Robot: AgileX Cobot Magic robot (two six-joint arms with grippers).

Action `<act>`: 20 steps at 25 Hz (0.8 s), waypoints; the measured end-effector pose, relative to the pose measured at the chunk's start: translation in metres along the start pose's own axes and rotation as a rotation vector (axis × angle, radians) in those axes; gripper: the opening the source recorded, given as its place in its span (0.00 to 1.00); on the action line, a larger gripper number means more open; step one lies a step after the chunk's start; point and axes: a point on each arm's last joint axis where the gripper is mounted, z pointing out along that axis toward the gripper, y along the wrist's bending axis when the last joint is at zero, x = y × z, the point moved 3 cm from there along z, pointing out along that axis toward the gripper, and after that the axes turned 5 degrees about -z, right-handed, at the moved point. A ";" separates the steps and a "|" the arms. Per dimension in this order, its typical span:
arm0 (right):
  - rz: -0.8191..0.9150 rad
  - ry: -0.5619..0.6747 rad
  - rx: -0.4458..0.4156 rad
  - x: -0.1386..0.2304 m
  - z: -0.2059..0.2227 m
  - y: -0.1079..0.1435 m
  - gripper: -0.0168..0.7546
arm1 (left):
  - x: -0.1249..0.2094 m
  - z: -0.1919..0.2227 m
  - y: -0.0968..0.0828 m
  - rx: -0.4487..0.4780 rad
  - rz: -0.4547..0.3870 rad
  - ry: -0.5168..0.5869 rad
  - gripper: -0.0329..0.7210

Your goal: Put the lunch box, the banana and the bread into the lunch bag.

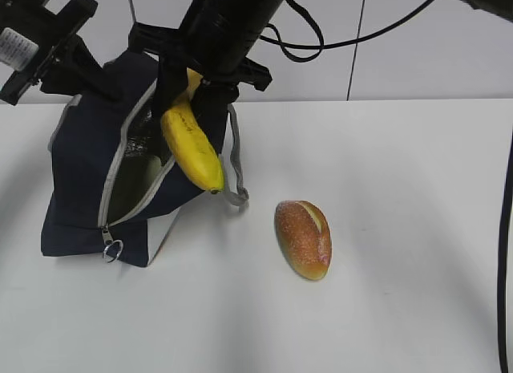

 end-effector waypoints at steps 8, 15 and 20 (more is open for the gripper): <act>0.082 0.058 -0.143 0.003 0.033 0.004 0.42 | 0.001 0.000 0.000 0.002 0.000 0.008 0.04; 0.112 0.028 -0.138 -0.002 0.057 -0.006 0.42 | 0.001 0.000 -0.001 0.008 -0.003 0.009 0.04; 0.128 -0.054 -0.158 -0.012 0.057 -0.005 0.45 | 0.001 0.000 -0.001 0.009 -0.003 0.009 0.04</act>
